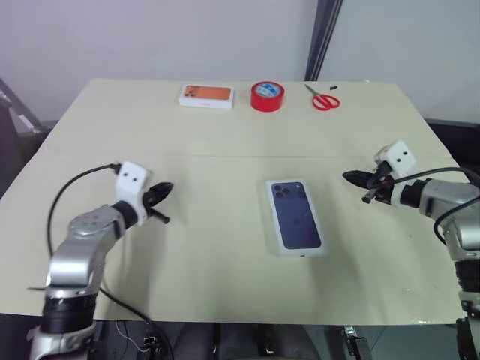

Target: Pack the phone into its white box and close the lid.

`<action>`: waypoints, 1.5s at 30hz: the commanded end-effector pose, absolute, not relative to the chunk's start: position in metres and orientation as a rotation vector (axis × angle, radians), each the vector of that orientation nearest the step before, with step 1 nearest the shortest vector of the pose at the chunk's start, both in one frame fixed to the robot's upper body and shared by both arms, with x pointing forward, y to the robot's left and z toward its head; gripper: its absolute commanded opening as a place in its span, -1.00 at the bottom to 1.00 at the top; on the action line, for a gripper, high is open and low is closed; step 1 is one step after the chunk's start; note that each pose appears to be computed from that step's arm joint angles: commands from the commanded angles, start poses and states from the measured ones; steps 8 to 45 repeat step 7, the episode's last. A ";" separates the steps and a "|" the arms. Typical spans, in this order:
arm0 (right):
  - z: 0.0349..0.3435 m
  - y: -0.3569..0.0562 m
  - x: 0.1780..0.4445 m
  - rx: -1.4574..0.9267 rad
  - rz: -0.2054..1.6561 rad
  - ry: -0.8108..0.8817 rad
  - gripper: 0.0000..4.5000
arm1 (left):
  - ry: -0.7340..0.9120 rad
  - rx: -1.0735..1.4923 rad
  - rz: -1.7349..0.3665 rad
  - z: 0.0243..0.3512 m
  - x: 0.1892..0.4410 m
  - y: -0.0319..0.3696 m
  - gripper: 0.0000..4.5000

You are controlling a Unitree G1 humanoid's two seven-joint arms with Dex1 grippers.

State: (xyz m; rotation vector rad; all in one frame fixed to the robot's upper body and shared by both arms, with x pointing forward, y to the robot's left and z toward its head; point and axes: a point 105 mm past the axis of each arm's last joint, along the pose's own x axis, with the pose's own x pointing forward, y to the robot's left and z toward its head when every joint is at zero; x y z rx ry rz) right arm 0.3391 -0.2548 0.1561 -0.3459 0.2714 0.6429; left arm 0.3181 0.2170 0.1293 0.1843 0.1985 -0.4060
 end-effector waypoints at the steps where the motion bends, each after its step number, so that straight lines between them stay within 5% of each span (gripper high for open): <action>1: 0.178 -0.252 0.341 -0.321 0.662 0.171 -0.98 | 0.126 0.202 -0.356 0.146 0.310 0.231 -0.91; 45: 0.175 -0.238 0.339 -0.293 0.753 0.194 -0.98 | 0.139 0.196 -0.303 0.139 0.305 0.241 -0.91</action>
